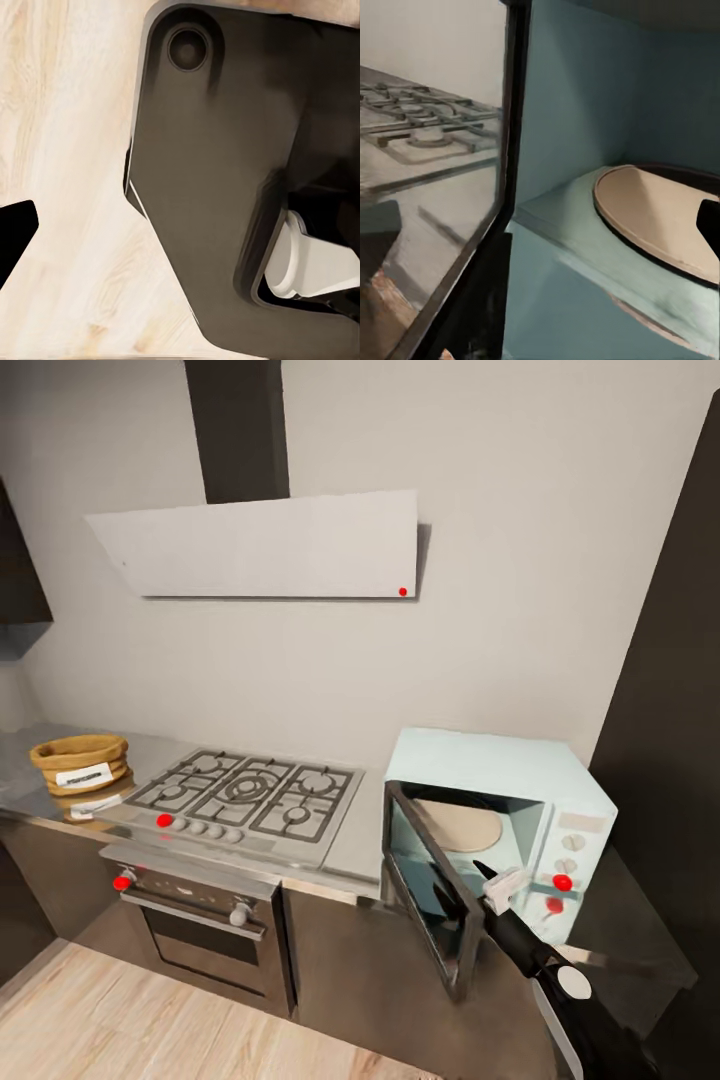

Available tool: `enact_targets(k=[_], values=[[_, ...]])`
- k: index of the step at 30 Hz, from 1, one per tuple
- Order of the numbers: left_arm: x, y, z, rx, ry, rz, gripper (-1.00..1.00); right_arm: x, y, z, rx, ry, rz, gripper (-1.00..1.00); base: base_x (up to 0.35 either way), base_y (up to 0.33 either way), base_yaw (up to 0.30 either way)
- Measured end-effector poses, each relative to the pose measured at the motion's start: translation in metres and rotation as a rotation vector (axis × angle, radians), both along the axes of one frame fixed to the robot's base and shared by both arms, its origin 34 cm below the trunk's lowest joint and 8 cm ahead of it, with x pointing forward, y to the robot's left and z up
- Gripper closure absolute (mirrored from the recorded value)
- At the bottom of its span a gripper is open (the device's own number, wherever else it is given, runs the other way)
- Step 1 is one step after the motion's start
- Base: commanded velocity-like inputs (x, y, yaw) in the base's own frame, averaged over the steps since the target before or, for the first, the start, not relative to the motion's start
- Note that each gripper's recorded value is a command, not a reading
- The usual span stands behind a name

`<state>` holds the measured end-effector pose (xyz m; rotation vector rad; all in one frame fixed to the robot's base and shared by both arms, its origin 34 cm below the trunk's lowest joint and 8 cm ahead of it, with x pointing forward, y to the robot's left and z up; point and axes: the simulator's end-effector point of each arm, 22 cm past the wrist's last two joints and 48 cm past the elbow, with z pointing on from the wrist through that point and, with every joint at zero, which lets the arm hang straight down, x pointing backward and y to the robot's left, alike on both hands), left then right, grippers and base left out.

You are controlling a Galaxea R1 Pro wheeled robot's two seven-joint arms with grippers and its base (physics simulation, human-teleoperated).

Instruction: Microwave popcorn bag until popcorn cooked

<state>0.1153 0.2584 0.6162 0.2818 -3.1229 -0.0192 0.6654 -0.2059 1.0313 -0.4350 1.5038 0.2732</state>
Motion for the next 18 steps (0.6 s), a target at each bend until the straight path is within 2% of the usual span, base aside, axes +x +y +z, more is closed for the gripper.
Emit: enact_targets(k=[18], values=[[-0.0002, 0.0, 0.0001, 0.0, -0.001, 0.0, -1.0, -0.0004, 0.0, 0.0005, 0.0, -0.002, -0.001, -1.0, -0.011, 0.0, 0.241]])
